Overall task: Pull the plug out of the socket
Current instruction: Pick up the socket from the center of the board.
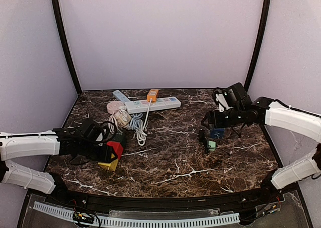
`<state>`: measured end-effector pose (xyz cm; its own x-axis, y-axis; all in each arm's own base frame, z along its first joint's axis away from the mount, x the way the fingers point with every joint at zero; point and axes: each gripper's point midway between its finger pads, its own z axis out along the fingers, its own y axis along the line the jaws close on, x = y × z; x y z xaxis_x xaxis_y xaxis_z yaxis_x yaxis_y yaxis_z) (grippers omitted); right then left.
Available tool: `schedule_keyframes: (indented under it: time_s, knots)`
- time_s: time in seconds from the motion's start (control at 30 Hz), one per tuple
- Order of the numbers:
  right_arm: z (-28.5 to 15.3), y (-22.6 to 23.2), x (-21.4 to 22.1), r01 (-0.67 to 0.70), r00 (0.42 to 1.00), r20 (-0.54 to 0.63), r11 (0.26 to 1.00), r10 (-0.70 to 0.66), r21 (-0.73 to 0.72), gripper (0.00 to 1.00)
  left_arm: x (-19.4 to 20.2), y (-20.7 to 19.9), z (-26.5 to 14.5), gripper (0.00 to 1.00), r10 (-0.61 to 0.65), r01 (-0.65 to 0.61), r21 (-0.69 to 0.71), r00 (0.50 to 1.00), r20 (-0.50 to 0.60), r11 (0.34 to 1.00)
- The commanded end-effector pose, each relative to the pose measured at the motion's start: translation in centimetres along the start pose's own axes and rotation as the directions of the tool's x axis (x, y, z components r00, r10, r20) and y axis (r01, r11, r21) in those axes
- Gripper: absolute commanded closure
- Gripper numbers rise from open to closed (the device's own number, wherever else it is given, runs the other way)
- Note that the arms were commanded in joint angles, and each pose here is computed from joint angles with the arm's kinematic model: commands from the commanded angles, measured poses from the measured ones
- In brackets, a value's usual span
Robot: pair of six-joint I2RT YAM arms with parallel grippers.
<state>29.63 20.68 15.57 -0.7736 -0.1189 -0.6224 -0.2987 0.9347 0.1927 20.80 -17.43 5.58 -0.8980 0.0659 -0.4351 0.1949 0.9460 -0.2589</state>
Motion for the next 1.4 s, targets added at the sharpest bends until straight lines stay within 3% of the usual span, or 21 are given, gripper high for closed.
schedule_keyframes:
  time_s: [0.0,0.1,0.2,0.33,0.53,0.7,0.9,1.03,1.37]
  knots:
    - [-3.0,0.7,0.4,-0.021,1.0,0.015,0.997,0.022,-0.078,0.2,0.4,0.6,-1.0,0.82,-0.01,0.01,-0.012,1.0,0.01,1.0]
    - [-5.4,3.3,0.1,0.026,0.999,0.048,0.971,-0.015,-0.236,0.16,-0.3,0.1,-2.2,0.9,-0.01,0.009,0.021,0.999,0.052,1.0]
    - [-8.4,6.6,-0.3,0.08,0.994,0.099,0.901,-0.041,-0.427,0.15,-1.2,-1.4,-3.8,0.94,0.034,-0.043,0.098,0.995,0.095,0.994]
    - [-11.2,8.5,-0.4,0.071,0.993,0.118,0.839,-0.009,-0.539,0.11,-3.2,-4.4,-7.2,0.98,0.127,-0.171,0.22,0.972,0.199,0.96]
    - [-13.5,11.8,0.0,-0.042,0.992,0.055,0.711,0.113,-0.702,0.07,-5.0,-10.5,-11.2,0.99,0.365,-0.468,0.403,0.878,0.31,0.787]
    - [-12.9,14.2,0.4,-0.14,0.979,0.013,0.712,0.205,-0.688,0.04,-7.4,-15.0,-13.9,0.99,0.443,-0.648,0.459,0.756,0.482,0.608]
    - [-11.3,16.2,0.1,-0.263,0.944,-0.004,0.743,0.33,-0.615,0.04,-9.8,-18.7,-14.6,0.99,0.523,-0.827,0.304,0.541,0.659,0.473]
    - [-10.7,17.3,-0.9,-0.291,0.925,0.008,0.722,0.379,-0.628,0.04,-10.2,-19.9,-14.5,0.99,0.499,-0.855,0.277,0.488,0.716,0.439]
    - [-9.7,21.8,-3.5,-0.223,0.941,0.044,0.713,0.335,-0.664,0.05,-8.6,-19.3,-15.2,0.99,0.512,-0.879,0.225,0.434,0.741,0.42]
